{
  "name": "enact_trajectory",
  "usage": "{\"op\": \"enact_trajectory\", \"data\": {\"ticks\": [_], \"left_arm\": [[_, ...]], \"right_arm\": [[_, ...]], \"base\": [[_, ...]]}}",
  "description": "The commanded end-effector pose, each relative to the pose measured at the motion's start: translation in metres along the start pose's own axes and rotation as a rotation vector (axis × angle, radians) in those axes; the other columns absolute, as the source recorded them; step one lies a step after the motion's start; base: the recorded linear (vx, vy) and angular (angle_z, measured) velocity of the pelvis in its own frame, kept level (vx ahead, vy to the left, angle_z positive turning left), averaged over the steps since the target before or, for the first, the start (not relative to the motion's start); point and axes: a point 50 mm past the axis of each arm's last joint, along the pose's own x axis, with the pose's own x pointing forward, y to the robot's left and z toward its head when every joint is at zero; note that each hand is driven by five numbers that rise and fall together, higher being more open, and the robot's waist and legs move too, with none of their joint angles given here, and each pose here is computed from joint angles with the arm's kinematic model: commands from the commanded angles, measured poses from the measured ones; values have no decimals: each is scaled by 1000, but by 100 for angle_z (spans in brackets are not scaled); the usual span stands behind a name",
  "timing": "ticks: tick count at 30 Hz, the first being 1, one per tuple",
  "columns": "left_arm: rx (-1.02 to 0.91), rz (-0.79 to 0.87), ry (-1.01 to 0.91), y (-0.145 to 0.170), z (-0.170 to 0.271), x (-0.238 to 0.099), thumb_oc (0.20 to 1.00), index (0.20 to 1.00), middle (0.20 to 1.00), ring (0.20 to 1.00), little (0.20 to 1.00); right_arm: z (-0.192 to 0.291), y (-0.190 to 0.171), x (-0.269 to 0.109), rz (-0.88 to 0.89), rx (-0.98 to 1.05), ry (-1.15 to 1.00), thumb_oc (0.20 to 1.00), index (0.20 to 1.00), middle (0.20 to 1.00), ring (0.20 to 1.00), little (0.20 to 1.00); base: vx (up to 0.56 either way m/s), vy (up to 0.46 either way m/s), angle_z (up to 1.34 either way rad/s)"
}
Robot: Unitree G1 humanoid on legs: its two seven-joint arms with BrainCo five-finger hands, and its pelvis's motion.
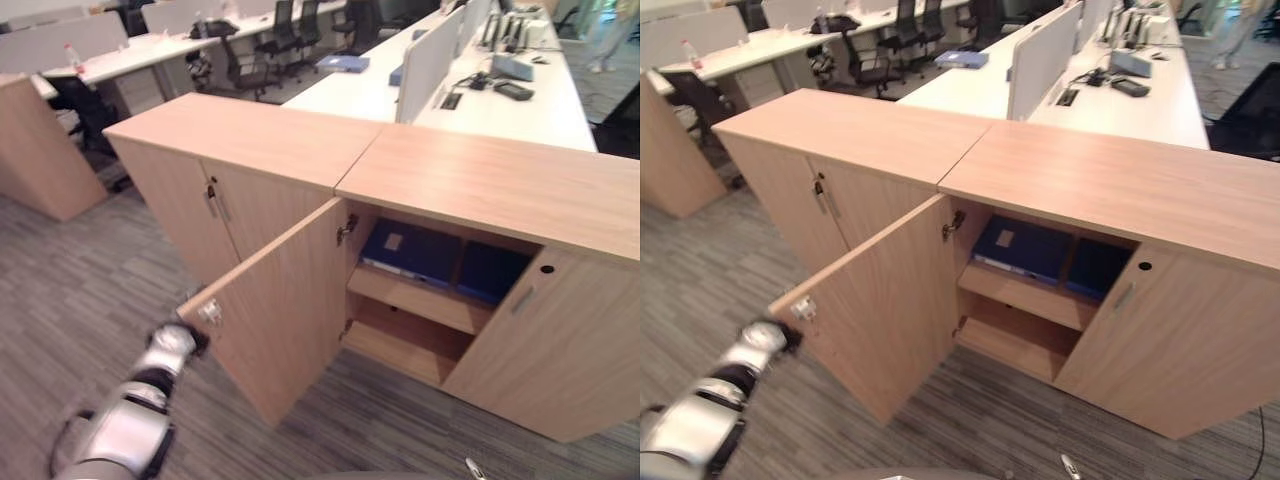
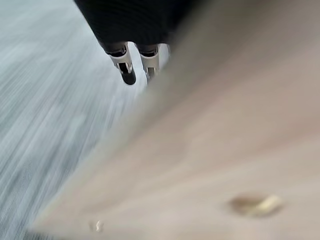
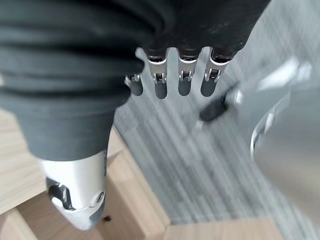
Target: Put the empty folder in the office cabinet
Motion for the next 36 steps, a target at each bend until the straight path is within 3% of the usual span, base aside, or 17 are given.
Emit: {"op": "enact_trajectory", "data": {"ticks": [1, 5, 6, 9, 11, 14, 19, 23, 29, 33, 35, 36], "left_arm": [[20, -168, -214, -54, 81, -3, 1000, 1000, 1000, 1000, 1000], [76, -269, -308, -85, 97, -15, 1000, 1000, 1000, 1000, 1000], [99, -361, -406, -109, 112, -29, 1000, 1000, 1000, 1000, 1000], [123, -457, -519, -130, 127, -48, 1000, 1000, 1000, 1000, 1000], [81, -612, -681, -151, 148, -81, 1000, 1000, 1000, 1000, 1000], [12, -812, -872, -152, 169, -125, 1000, 1000, 1000, 1000, 1000], [-74, -1000, -943, -136, 167, -154, 1000, 1000, 1000, 1000, 1000], [-211, -1129, -784, -134, 141, -150, 1000, 1000, 1000, 1000, 1000], [-366, -1053, -574, -123, 106, -122, 1000, 1000, 1000, 1000, 1000], [-471, -908, -411, -108, 62, -98, 1000, 1000, 1000, 1000, 1000], [-514, -731, -239, -98, 15, -75, 1000, 1000, 1000, 1000, 1000], [-525, -530, 48, -90, -58, -60, 1000, 1000, 1000, 1000, 1000]], "right_arm": [[9, 8, 2, -33, -31, -5, 1000, 1000, 1000, 1000, 1000], [8, 11, 2, -37, -12, -1, 1000, 1000, 1000, 1000, 1000], [6, 10, 2, -44, 12, 9, 1000, 1000, 1000, 1000, 1000], [3, 14, 3, -43, 44, 18, 1000, 1000, 1000, 1000, 1000], [4, 21, 3, -37, 101, 18, 1000, 1000, 1000, 1000, 1000], [5, 24, 3, -40, 166, 23, 1000, 1000, 1000, 1000, 1000], [0, 14, 2, -63, 206, 46, 1000, 1000, 1000, 1000, 1000], [-10, -1, 0, -99, 145, 95, 1000, 1000, 1000, 1000, 1000], [-21, -8, -2, -113, 57, 154, 1000, 1000, 1000, 1000, 1000], [-27, -12, -3, -114, 36, 164, 1000, 1000, 1000, 1000, 1000], [-24, -11, -2, -109, 19, 149, 1000, 1000, 1000, 1000, 1000], [-22, -10, -2, -98, 37, 135, 1000, 1000, 1000, 1000, 1000]], "base": [[5, -13, -13], [-3, -6, -3], [-14, 1, 6], [-14, -6, 11], [-34, -13, 7], [-6, -5, 2], [-2, -6, 1], [4, -4, -4], [-6, -9, -4], [-11, -28, -3], [-16, -69, -7], [-28, -97, -16]]}}
